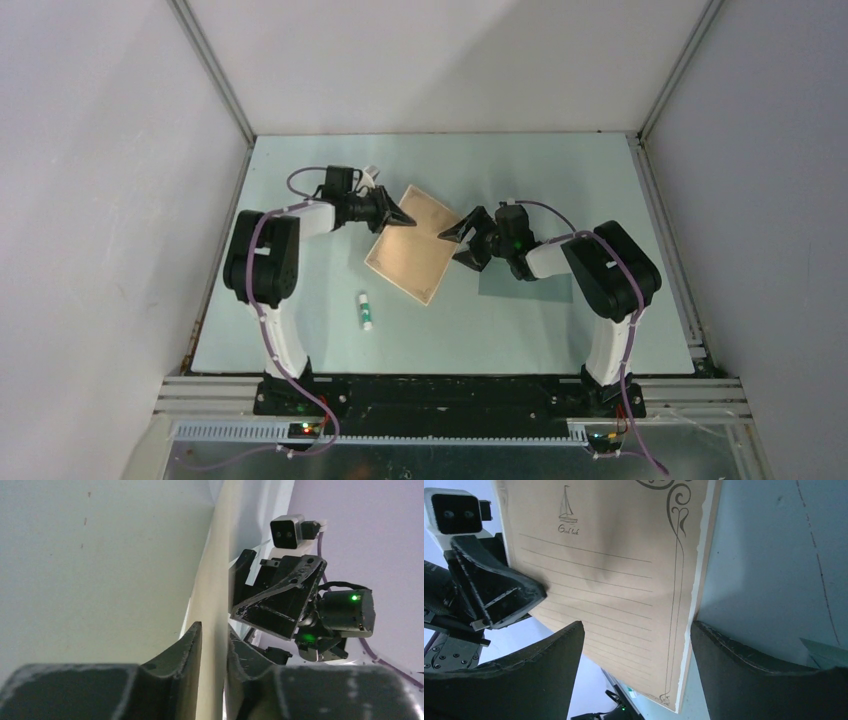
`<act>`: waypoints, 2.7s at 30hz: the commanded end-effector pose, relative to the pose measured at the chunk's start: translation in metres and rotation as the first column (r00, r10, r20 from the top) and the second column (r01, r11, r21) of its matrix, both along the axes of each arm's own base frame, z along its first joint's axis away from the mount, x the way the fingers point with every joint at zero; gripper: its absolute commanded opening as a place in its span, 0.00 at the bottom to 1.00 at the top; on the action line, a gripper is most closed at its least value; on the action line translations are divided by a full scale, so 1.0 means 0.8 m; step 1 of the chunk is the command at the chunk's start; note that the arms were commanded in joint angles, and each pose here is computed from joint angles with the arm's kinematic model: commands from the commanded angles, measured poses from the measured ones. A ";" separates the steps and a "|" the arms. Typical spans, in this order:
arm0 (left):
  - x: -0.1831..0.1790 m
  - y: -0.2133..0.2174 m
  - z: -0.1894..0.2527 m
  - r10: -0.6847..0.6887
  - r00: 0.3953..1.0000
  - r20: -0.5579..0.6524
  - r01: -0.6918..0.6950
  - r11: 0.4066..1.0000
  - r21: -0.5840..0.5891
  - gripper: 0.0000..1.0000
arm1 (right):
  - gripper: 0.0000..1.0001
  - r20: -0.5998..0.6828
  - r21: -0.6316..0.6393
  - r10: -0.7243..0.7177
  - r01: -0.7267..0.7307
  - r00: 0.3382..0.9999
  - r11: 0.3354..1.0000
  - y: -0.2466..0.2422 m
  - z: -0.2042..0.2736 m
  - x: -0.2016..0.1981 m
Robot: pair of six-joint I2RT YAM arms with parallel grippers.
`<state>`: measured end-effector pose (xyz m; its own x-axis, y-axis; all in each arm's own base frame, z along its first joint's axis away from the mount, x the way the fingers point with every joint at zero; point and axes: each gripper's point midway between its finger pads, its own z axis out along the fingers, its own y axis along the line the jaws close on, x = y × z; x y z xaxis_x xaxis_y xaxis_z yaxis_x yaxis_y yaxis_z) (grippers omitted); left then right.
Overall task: Place the letter into the envelope and seal it
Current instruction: Pick up the letter from the center of the board, then fold the letter.
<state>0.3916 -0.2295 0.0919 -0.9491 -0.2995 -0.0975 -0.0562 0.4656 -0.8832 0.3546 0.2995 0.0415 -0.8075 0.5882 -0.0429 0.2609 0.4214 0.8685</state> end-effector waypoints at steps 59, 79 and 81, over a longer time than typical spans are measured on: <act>-0.127 -0.068 0.387 -0.154 0.795 0.587 0.400 0.860 -0.316 0.04 | 0.00 0.793 0.165 0.103 -0.375 0.601 0.912 -0.043 0.395 -0.111; -0.085 -0.015 0.354 0.315 0.823 0.473 -0.157 0.926 -0.344 1.00 | 0.00 0.733 0.193 -0.292 0.224 0.614 0.955 -0.139 0.436 -0.073; -0.091 -0.023 0.355 0.341 0.831 0.439 -0.137 0.891 -0.433 1.00 | 0.00 0.740 0.206 -0.299 0.220 0.602 0.953 -0.133 0.443 -0.075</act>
